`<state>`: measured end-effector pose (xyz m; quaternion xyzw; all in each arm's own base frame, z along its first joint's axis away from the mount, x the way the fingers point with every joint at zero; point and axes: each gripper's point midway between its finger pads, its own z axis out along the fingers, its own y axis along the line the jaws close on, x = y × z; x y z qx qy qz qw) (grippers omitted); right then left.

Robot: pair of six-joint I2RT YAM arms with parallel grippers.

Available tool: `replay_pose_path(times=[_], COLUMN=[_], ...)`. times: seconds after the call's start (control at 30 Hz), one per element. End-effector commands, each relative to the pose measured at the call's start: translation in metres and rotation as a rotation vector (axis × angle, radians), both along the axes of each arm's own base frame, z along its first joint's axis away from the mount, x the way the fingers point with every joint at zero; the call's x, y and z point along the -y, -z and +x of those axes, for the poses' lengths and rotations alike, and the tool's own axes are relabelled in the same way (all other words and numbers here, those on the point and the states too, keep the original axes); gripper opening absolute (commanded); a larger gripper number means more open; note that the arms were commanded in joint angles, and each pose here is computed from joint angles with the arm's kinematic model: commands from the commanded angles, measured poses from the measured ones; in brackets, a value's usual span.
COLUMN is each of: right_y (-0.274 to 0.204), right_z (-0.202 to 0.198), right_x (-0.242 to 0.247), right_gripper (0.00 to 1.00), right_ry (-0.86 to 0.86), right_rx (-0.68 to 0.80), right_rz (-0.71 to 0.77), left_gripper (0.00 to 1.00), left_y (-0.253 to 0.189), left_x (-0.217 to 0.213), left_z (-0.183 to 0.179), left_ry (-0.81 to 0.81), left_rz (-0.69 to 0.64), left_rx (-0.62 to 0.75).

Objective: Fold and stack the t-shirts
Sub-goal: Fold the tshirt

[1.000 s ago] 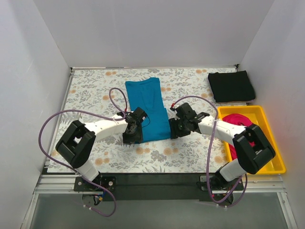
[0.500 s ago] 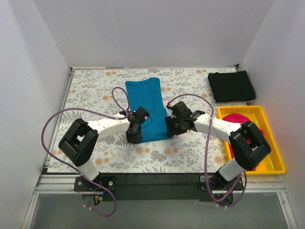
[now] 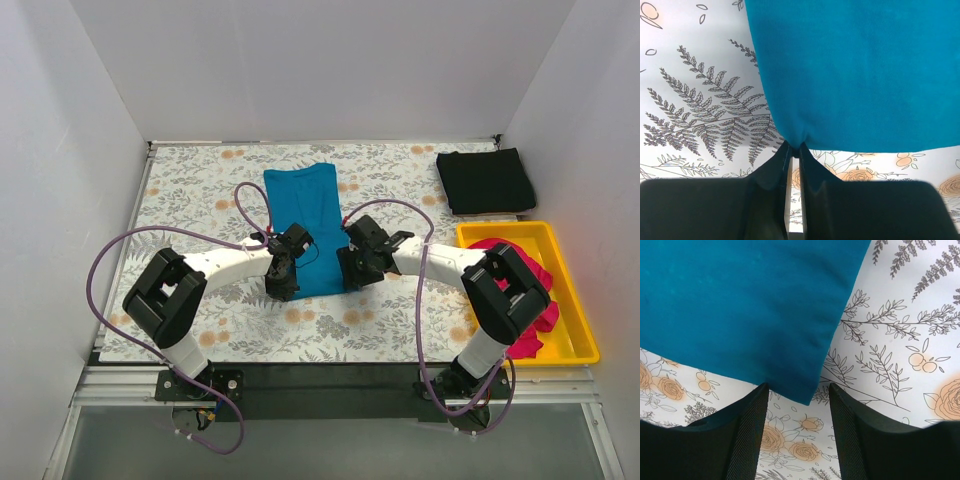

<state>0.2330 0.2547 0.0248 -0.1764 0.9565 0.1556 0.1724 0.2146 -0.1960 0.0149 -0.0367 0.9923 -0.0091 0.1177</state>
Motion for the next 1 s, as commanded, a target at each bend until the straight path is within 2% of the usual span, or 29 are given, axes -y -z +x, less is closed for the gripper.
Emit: replay_pose_path(times=[0.0,0.23,0.43,0.73,0.87,0.97], right_y=[0.018,0.039,0.053,0.059,0.046,0.029], right_z=[-0.007,-0.028,-0.049,-0.073,-0.102,-0.126], right_x=[0.007,0.038,0.050,0.057,0.059,0.067], right_gripper=[0.58,0.54,0.48,0.17,0.03,0.01], right_ry=[0.019,0.011,-0.012,-0.063,-0.114,-0.143], right_rx=[-0.023,-0.079,-0.150,-0.245,-0.349,-0.401], right_rz=[-0.092,-0.281,-0.345,-0.359,-0.316,-0.298], left_gripper=[0.00,0.00,0.00,0.00,0.00,0.00], left_y=[0.008,-0.003,-0.005,-0.008,-0.023,-0.032], left_x=[-0.002,-0.001,0.000,-0.003,-0.008,-0.010], left_z=[-0.008,-0.014,-0.016,-0.028,-0.055,-0.092], left_ry=[0.011,0.001,0.004,0.016,0.027,0.055], left_rz=[0.010,-0.014,-0.025,-0.036,-0.080,-0.118], left_rx=[-0.036,-0.045,-0.053,-0.089,-0.126,-0.206])
